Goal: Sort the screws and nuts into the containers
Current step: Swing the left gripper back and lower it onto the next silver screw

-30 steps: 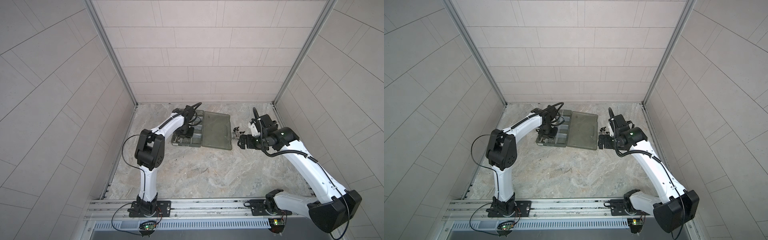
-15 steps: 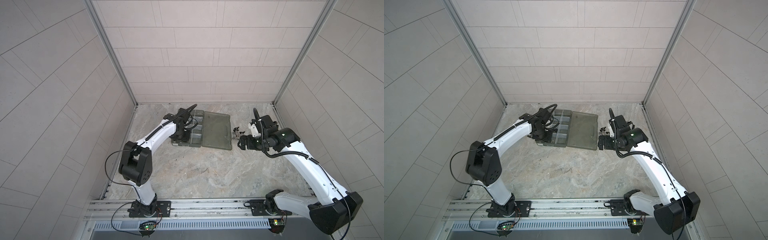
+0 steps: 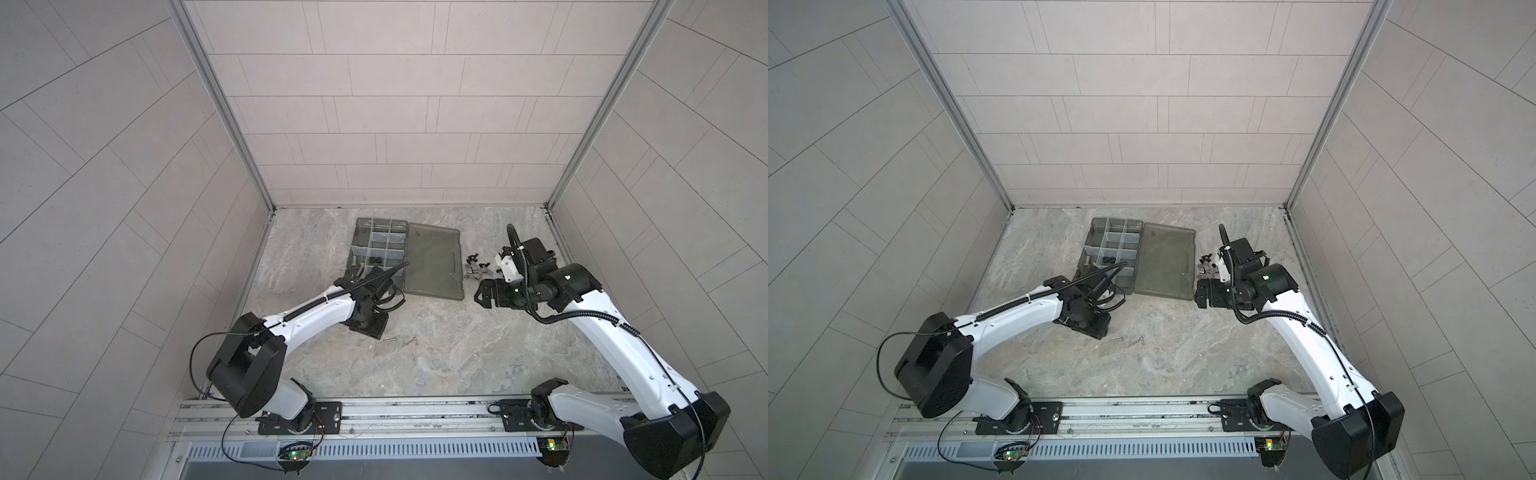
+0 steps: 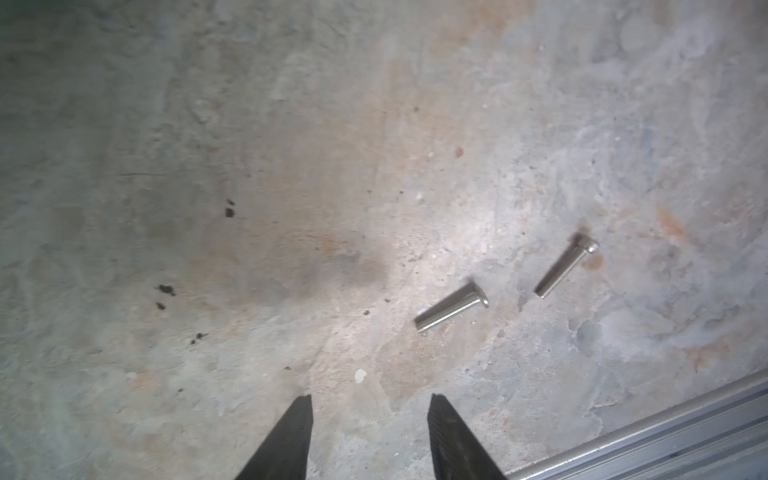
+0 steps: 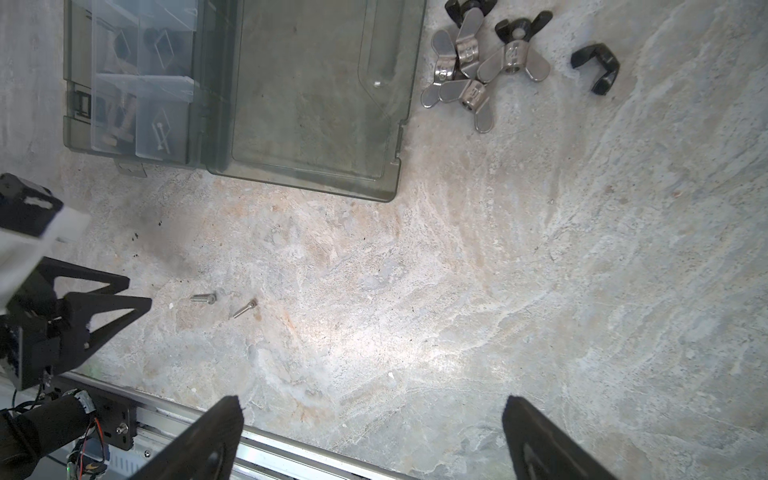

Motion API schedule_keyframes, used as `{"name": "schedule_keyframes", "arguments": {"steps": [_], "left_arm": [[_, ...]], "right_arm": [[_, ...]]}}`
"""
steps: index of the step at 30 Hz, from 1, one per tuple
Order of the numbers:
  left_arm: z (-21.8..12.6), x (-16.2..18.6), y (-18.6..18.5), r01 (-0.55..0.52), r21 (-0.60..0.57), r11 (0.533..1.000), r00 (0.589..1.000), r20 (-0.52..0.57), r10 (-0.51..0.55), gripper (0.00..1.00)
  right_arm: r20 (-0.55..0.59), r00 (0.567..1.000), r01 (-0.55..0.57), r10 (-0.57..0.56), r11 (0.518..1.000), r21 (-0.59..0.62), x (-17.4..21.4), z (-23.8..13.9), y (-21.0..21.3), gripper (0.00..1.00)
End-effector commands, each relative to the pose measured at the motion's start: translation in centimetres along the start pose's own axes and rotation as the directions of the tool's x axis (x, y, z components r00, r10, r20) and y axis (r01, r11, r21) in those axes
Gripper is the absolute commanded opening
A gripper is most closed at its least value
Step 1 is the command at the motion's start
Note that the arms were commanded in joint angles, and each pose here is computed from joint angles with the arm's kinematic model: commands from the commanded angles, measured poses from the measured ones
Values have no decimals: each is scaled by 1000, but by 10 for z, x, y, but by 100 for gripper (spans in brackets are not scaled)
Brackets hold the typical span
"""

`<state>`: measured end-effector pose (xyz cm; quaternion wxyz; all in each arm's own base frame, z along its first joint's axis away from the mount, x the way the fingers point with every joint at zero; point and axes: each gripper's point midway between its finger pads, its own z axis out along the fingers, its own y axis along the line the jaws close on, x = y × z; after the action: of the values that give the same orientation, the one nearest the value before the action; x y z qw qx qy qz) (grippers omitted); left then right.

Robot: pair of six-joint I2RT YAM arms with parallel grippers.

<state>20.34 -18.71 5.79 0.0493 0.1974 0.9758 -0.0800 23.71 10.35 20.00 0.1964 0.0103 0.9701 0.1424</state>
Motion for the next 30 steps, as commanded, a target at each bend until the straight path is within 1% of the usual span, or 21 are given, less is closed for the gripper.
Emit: {"name": "schedule_keyframes", "arguments": {"steps": [1,4,9,16,25,30], "left_arm": [[5,-9,-15,-54,-6,998,998,40,55,51],[13,-9,-24,-103,-19,995,994,30,103,51],[27,-9,-26,-129,-41,991,992,-7,128,51],[38,-9,-25,-140,-62,988,990,-30,139,51],[49,-8,-28,-151,-56,987,987,-56,148,50],[52,-8,-27,-147,-62,987,988,-54,143,44]], "right_arm": [[10,1000,7,-7,1000,-2,7,-8,-1,99],[20,1000,9,-9,1000,-4,12,-13,-3,99],[31,1000,-3,2,1000,4,22,-21,-8,99],[47,999,-3,2,1000,30,32,-30,-16,99],[51,999,6,-8,999,45,35,-35,-20,99],[46,999,10,-12,999,50,36,-35,-20,99]]}}
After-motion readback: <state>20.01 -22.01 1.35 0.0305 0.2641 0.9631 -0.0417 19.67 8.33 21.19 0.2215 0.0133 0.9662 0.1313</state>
